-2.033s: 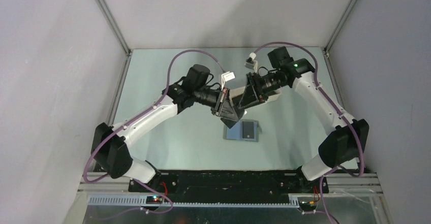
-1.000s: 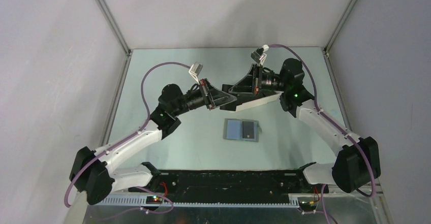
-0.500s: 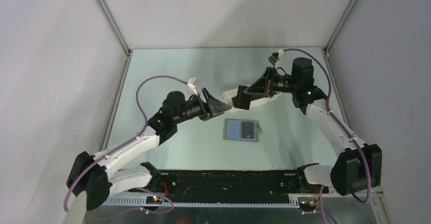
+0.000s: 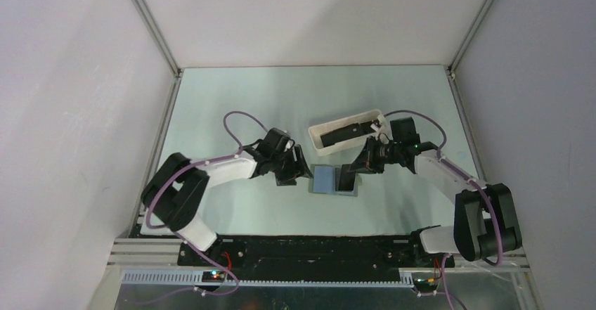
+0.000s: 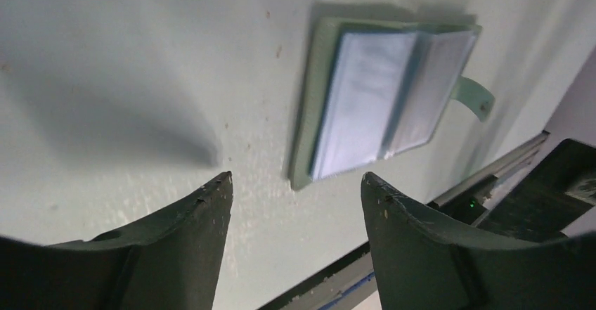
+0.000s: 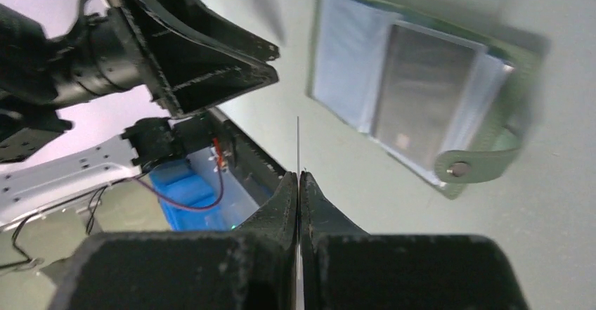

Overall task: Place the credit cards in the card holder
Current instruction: Pick up the credit card from the storage box.

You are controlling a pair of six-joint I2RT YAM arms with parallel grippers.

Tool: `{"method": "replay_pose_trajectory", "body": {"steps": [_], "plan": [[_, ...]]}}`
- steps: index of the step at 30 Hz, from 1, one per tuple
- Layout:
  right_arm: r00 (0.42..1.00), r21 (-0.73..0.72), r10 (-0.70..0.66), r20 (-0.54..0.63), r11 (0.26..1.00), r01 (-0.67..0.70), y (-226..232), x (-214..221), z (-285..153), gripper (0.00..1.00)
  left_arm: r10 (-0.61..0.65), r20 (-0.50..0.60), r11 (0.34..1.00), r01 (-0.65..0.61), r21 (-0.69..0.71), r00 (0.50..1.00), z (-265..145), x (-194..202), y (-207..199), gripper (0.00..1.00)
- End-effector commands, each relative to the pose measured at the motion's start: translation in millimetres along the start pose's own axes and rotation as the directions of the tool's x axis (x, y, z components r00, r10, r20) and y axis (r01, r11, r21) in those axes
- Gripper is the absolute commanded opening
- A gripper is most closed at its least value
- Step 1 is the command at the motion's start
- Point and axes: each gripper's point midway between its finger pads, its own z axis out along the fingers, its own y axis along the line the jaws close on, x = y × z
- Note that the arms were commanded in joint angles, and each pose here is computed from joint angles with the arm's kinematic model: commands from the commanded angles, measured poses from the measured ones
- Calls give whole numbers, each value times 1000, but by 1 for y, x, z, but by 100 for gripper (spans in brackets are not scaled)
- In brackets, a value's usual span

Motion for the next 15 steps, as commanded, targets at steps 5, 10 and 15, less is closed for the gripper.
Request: {"method": "replay_pose_trajectory", "body": {"steps": [5,10,15], "plan": [[973,64,-58,225,997,45,-30,-46,24,0,64,-11,996,-64,-54,998,30,-18,2,69],[963,73,-77,258,996,60,-41,-59,43,0,73,-39,992,-77,-102,997,46,-16,17,60],[957,99,-100,271,992,75,-50,-61,55,0,77,-79,988,-87,-130,994,57,-10,25,53]]}}
